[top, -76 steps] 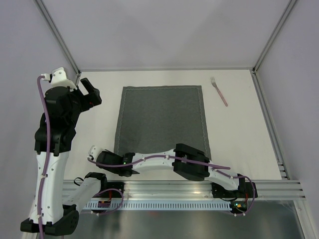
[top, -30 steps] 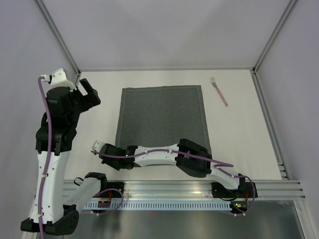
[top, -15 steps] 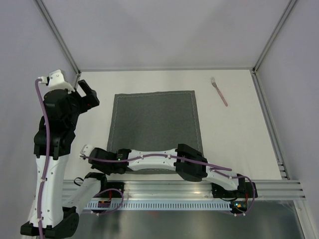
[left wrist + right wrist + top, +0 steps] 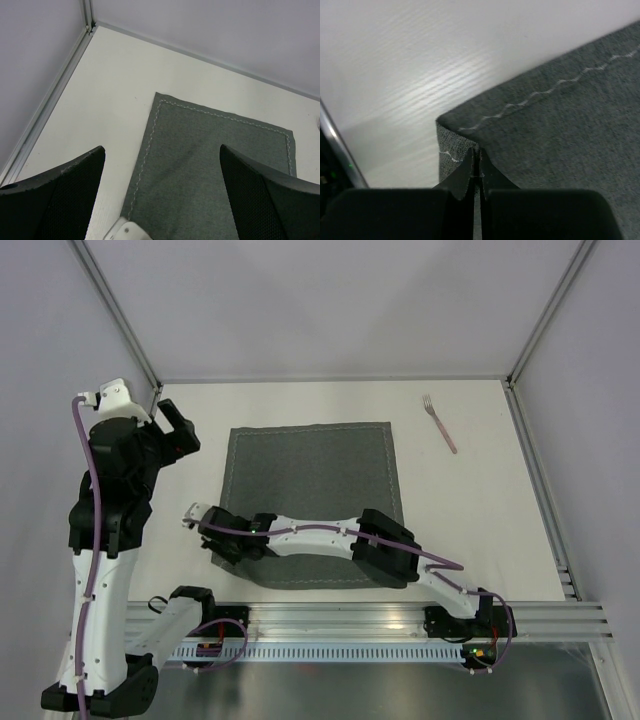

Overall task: Fold the napkin, place the utensils inside, and roll it up
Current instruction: Fold the napkin at the center of the board.

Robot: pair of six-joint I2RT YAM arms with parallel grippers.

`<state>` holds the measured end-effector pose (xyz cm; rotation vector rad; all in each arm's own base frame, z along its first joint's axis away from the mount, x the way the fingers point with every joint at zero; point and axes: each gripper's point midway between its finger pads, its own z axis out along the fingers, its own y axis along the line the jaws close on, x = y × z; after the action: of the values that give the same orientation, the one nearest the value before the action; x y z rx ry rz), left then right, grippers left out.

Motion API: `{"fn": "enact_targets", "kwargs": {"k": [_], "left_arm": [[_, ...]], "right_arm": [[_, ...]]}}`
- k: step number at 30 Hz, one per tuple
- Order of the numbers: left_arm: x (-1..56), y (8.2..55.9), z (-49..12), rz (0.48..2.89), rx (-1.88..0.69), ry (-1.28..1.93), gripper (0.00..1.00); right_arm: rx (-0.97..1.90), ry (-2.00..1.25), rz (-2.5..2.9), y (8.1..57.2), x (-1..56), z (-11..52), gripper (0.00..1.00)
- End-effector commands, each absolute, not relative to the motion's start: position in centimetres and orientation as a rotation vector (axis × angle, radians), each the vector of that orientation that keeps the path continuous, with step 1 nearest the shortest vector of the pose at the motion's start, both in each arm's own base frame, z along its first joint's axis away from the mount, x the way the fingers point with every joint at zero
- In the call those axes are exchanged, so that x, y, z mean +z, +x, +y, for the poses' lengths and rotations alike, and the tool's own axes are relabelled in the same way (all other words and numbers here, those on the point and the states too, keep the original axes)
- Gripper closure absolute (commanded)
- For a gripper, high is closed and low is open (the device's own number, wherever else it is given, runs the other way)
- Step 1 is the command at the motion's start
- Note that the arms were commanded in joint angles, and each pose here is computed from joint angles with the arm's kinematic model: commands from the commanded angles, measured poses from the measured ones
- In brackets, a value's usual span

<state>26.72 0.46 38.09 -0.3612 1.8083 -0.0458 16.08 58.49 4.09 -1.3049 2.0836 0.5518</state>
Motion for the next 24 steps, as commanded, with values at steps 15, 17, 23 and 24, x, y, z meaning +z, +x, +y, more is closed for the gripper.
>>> {"fn": "enact_targets", "kwargs": {"k": [15, 17, 23, 24], "left_arm": [[40.4, 27.9, -0.3, 1.727, -0.114, -0.357, 0.01], [40.3, 28.2, -0.4, 1.73, -0.121, -0.358, 0.01], [39.7, 29.1, -1.1, 1.739, -0.158, -0.348, 0.01], [39.5, 29.3, -1.2, 1.747, -0.16, -0.347, 0.01]], "right_arm": [[0.584, -1.062, 2.001, 24.9, 13.3, 53.0, 0.99], [0.567, -1.038, 1.983, 26.1, 14.4, 52.0, 1.0], [0.496, -0.957, 1.988, 30.3, 15.1, 47.7, 1.0], [0.477, -0.931, 1.99, 31.6, 15.4, 46.7, 0.99]]}}
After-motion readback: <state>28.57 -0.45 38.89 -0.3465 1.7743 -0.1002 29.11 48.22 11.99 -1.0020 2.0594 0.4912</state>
